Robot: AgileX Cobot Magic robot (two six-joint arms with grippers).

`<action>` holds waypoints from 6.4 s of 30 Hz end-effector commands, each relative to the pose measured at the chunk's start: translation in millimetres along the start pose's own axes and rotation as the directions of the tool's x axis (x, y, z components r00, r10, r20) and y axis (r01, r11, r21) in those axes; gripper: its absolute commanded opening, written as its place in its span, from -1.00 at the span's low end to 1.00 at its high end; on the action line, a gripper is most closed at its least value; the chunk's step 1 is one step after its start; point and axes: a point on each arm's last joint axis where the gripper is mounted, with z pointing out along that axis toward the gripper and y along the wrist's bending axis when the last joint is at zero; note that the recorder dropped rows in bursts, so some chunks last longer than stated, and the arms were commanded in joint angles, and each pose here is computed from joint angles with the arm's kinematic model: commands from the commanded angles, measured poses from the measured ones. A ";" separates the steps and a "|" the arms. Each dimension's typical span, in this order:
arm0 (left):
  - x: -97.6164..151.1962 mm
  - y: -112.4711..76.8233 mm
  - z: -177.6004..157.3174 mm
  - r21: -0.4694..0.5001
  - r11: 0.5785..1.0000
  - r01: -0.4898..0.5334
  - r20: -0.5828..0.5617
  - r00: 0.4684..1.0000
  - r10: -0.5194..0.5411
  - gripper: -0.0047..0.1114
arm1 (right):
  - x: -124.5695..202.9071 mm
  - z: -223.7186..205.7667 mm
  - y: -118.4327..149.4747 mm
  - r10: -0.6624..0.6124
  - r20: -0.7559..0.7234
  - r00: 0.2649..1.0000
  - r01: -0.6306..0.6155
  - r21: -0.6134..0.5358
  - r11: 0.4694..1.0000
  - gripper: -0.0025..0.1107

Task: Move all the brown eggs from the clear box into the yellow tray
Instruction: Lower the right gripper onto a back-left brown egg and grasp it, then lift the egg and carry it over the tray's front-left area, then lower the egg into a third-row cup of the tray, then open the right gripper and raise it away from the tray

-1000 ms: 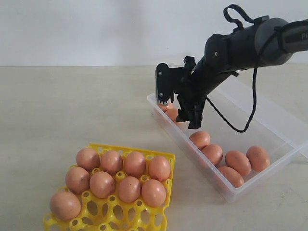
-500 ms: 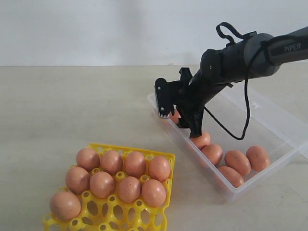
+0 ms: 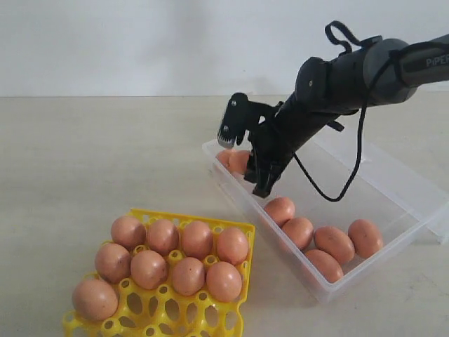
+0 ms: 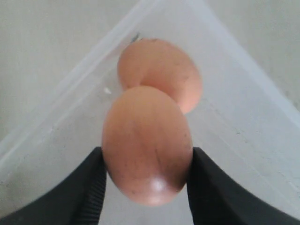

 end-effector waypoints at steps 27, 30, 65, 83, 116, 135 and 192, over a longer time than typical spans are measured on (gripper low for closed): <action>-1.6 0.1 -0.5 -0.001 1.000 0.010 0.010 1.000 -0.010 -0.85 | 12.1 -143.3 18.0 0.328 0.348 0.878 -0.472 0.525 0.708 -0.96; -1.6 0.1 -0.5 -0.001 1.000 0.010 0.010 1.000 -0.010 -0.85 | 12.0 -151.6 9.7 0.116 0.227 0.967 -0.244 0.684 0.687 -0.96; -1.5 0.1 -0.5 -0.001 1.000 0.010 0.009 1.000 -0.010 -0.85 | -43.2 -138.1 206.0 0.598 0.706 0.380 -0.457 -0.419 0.785 -0.96; -1.9 0.1 -0.5 -0.002 1.000 0.010 0.013 1.000 -0.010 -0.85 | -30.3 -51.4 271.8 0.664 0.489 0.565 -0.468 -0.473 0.747 -0.96; -1.6 0.1 -0.5 -0.001 1.000 0.010 0.010 1.000 -0.010 -0.85 | -45.2 -38.4 266.3 0.639 0.331 0.694 -0.540 -0.347 0.767 -0.69; -2.0 0.1 -0.5 -0.002 1.000 0.010 0.014 1.000 -0.010 -0.85 | -42.0 -36.8 267.5 0.572 0.323 0.754 -0.487 -0.309 0.817 -0.12; -1.9 0.1 -0.5 -0.002 1.000 0.010 0.013 1.000 -0.010 -0.85 | 57.5 -153.3 19.7 0.677 0.503 0.537 -0.817 0.111 0.566 -0.69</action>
